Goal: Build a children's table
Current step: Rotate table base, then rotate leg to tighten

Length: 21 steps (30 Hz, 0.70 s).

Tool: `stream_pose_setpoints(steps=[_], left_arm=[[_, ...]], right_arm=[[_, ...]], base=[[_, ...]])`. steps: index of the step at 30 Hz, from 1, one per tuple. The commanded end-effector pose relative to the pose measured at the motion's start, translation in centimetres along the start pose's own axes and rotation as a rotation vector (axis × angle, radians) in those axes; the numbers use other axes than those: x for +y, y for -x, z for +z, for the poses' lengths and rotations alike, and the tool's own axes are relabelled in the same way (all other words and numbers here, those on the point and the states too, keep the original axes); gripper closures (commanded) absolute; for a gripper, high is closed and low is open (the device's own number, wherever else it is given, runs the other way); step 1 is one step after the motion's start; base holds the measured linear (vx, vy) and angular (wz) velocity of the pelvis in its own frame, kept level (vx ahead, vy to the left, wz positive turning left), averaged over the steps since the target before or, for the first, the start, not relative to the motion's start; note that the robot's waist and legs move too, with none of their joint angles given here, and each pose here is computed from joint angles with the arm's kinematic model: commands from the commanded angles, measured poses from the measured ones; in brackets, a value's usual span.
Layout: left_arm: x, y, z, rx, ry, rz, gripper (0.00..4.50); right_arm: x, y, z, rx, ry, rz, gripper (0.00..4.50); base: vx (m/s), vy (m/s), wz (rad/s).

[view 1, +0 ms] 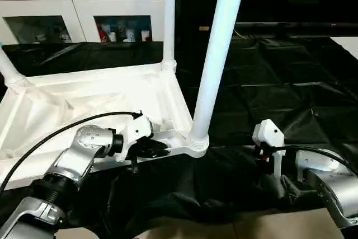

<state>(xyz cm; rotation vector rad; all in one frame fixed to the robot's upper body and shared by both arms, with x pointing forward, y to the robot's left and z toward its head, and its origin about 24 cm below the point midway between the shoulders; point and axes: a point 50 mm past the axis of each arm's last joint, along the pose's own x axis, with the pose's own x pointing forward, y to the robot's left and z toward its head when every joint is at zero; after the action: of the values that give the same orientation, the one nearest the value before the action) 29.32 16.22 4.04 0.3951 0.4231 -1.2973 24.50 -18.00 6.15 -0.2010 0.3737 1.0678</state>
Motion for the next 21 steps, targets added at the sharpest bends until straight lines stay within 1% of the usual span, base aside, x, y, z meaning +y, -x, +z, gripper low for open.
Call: stream_pose_setpoints(steps=[1,5,6,9,11,13,15,16,21], left_arm=[[0.6,0.5,0.0,-0.002,0.007,0.027,4.17],[0.4,0.5,-0.1,-0.043,0.064,0.005,4.45],[0.3,0.5,-0.2,-0.041,0.071,-0.003,4.45],[0.1,0.4,-0.6,-0.01,0.066,-0.02,4.45],[0.0,0.4,-0.7,0.003,0.059,-0.018,4.45],[0.3,0.3,-0.5,-0.002,0.052,0.003,4.45],[0.4,0.2,-0.3,-0.007,0.049,0.013,4.45],[0.5,0.1,-0.1,-0.013,0.048,0.021,4.45],[0.5,-0.2,0.2,-0.021,0.044,0.031,4.45]], right_arm=[[-0.4,0.1,0.4,0.001,0.03,0.0,0.0],[-0.5,-0.3,0.4,-0.015,0.022,-0.005,0.0],[-0.6,-0.7,0.4,-0.027,0.015,-0.012,0.0],[-1.1,-1.6,0.6,-0.043,0.034,-0.051,0.0],[-1.7,-2.4,1.1,-0.062,0.048,-0.092,0.0],[-2.2,-3.2,1.6,-0.095,-0.013,-0.092,0.0],[-2.2,-3.6,1.7,-0.095,-0.02,-0.067,0.0],[-2.0,-4.0,1.7,-0.083,-0.008,-0.034,0.0],[-2.1,-4.9,1.5,-0.061,0.017,-0.02,0.0]], base=[[0.0,0.0,0.0],[0.0,0.0,0.0],[0.0,0.0,0.0],[0.0,0.0,0.0],[0.0,0.0,0.0],[0.0,0.0,0.0],[0.0,0.0,0.0],[0.0,0.0,0.0],[0.0,0.0,0.0]])
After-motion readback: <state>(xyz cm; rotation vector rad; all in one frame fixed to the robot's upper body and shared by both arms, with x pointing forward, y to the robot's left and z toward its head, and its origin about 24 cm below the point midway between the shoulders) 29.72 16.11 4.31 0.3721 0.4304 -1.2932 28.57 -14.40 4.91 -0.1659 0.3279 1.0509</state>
